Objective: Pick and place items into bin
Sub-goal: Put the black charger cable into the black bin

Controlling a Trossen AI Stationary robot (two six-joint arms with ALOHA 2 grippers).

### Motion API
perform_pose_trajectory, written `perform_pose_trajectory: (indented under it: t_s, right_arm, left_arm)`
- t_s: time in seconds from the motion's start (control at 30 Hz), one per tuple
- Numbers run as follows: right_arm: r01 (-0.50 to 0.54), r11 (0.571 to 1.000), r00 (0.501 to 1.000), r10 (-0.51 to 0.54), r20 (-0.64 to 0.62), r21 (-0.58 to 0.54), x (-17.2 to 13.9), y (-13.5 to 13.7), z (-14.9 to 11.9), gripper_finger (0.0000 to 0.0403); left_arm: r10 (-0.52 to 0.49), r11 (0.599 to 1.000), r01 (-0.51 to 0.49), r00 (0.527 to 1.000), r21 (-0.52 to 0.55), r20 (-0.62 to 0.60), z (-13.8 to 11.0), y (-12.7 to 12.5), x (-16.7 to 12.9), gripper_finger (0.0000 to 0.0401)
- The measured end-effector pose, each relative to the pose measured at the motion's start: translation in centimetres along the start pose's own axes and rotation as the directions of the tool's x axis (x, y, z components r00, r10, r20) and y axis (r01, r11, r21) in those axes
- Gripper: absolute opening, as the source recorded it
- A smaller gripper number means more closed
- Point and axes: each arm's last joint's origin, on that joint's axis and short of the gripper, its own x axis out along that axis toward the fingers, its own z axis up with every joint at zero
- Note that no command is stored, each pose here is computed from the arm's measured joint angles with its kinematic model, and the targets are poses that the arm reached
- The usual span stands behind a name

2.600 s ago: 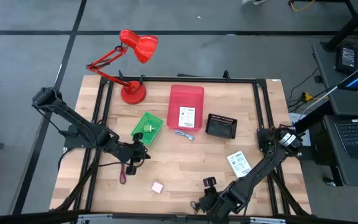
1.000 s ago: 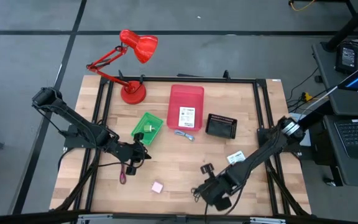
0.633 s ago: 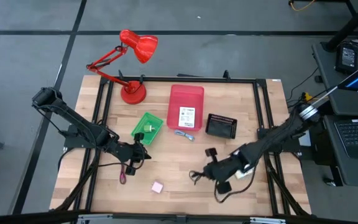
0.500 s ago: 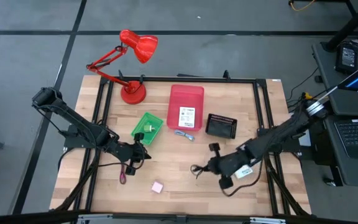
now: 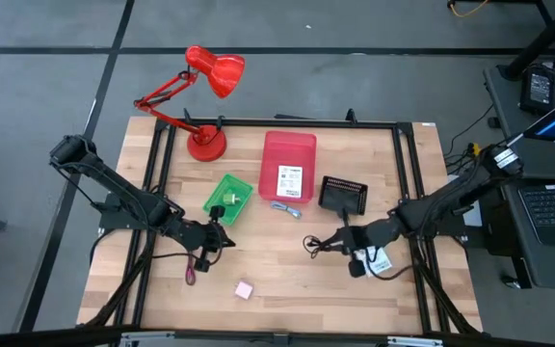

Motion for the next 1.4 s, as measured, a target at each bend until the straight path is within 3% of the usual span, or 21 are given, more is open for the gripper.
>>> perform_pose_trajectory:
  t_s: [0.23,0.57,0.83,1.03,1.23,1.4]
  right_arm:
    - [0.013,1.0,0.996,-0.012,0.091,-0.003,-0.2,-0.2,-1.0,0.0006]
    - [0.207,0.978,0.973,-0.208,0.102,0.021,-0.2,-0.8,-0.9,0.0006]
    - [0.431,0.899,0.896,-0.437,0.086,0.081,-1.4,-1.7,-0.8,0.0006]
    - [0.49,0.855,0.864,-0.503,0.038,0.169,-3.6,-2.5,-0.8,0.0006]
    - [0.578,0.799,0.814,-0.579,-0.046,0.168,-5.1,-3.3,-1.7,0.0006]
    - [0.589,0.79,0.807,-0.588,-0.061,0.171,-5.5,-3.4,-1.9,0.0006]
  left_arm:
    - [0.059,0.998,-0.059,0.998,-0.001,0.01,0.0,0.2,0.0,0.0004]
    - [0.134,0.991,-0.134,0.991,-0.003,0.023,0.1,0.4,0.0,0.0004]
    - [0.134,0.991,-0.134,0.991,-0.003,0.023,0.1,0.4,0.0,0.0004]
    - [0.135,0.991,-0.135,0.991,-0.003,0.023,0.1,0.4,0.0,0.0004]
    - [0.136,0.991,-0.136,0.99,-0.004,0.024,0.1,0.4,0.0,0.0004]
    - [0.136,0.991,-0.136,0.99,-0.004,0.024,0.1,0.4,0.0,0.0004]
